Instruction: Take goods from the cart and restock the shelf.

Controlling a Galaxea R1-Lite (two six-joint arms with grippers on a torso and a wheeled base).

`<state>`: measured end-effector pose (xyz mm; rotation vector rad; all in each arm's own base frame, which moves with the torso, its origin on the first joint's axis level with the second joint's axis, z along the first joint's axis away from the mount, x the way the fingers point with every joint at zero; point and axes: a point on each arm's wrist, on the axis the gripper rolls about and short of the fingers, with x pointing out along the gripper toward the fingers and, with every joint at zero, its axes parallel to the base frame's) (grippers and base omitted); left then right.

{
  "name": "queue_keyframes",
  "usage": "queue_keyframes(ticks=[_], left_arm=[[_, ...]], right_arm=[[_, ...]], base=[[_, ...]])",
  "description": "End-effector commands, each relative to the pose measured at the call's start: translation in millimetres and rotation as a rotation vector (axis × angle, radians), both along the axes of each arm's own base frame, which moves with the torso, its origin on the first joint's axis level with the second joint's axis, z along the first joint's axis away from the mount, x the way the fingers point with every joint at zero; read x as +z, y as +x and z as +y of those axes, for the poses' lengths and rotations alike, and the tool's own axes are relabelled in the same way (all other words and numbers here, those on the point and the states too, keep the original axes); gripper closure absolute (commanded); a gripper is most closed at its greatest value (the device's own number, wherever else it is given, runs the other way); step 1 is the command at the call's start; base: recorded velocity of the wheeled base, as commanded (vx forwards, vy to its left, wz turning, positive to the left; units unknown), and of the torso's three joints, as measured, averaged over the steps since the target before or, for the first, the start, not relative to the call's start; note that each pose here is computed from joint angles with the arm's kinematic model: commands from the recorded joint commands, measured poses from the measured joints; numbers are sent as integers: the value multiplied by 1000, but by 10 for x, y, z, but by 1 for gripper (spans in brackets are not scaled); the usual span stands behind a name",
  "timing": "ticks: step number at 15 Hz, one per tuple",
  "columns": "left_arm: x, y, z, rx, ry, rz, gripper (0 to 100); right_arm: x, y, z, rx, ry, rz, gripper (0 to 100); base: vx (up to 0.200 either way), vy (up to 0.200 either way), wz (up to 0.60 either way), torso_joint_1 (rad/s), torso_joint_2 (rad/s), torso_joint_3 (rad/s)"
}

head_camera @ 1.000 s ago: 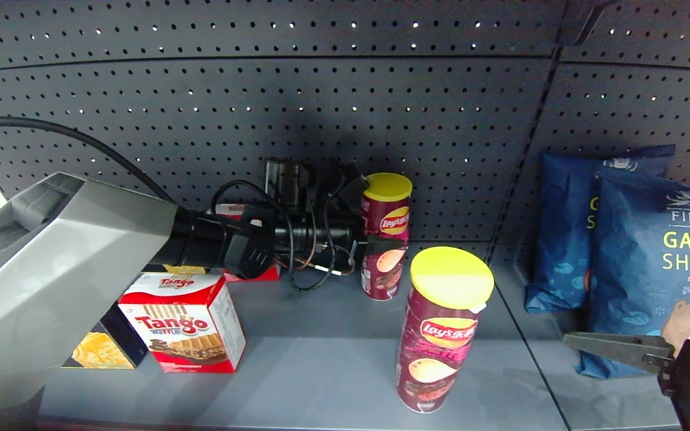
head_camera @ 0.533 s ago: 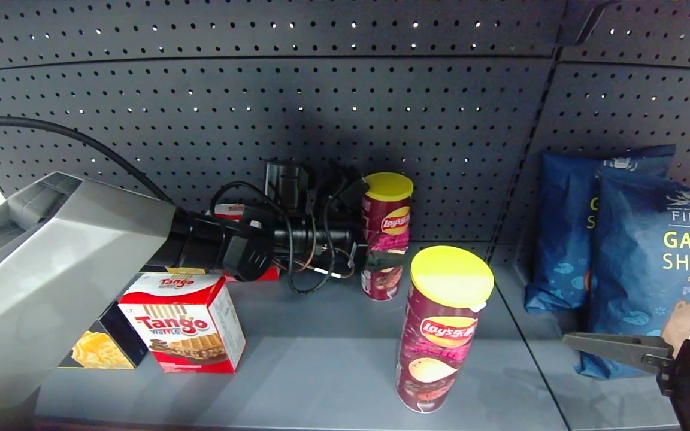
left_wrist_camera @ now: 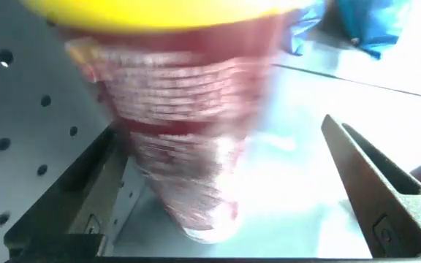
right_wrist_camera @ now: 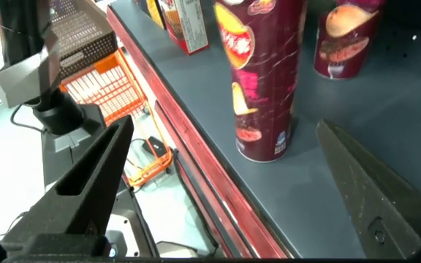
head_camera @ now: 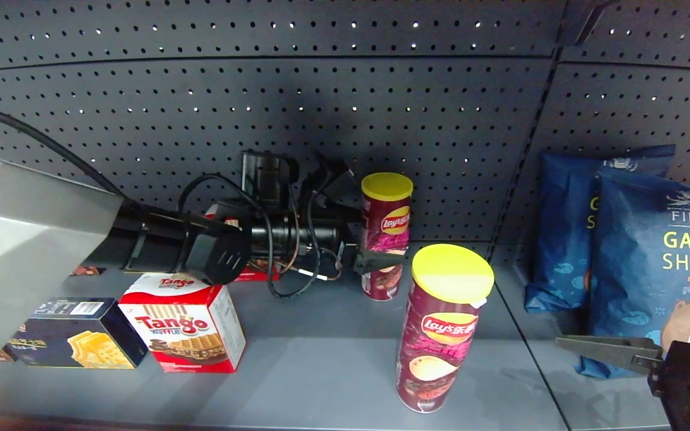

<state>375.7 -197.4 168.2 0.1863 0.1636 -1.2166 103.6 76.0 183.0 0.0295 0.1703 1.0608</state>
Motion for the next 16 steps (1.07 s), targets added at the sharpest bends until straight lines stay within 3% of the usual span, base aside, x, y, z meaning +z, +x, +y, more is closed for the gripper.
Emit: queue_keyframes(ticks=[1,6,10,12,14,16], left_arm=[[251,-176,112,6,-19,-40,0],[447,-439,355,35,-27,-57,0],[689,-781,625,123,-33,-102,0],[679,-901,791,157,-27,-94,0],[689,-993,829,163,-25,-90,0],[696,-976,810,279,6,-106,0]], right_arm=[[-21,26,16,1,-8,14,0],[-115,43,23,-12,-17,80,0],[-235,10,-28,-36,-37,119,0],[-255,3,-37,-41,-41,126,0],[-259,8,-46,-53,-42,127,0],[-254,14,-52,-60,-41,124,0]], base=[[0,0,0,0,0,0],[0,0,0,0,0,0],[0,0,0,0,0,0],[0,0,0,0,0,0],[0,0,0,0,0,0],[0,0,0,0,0,0]])
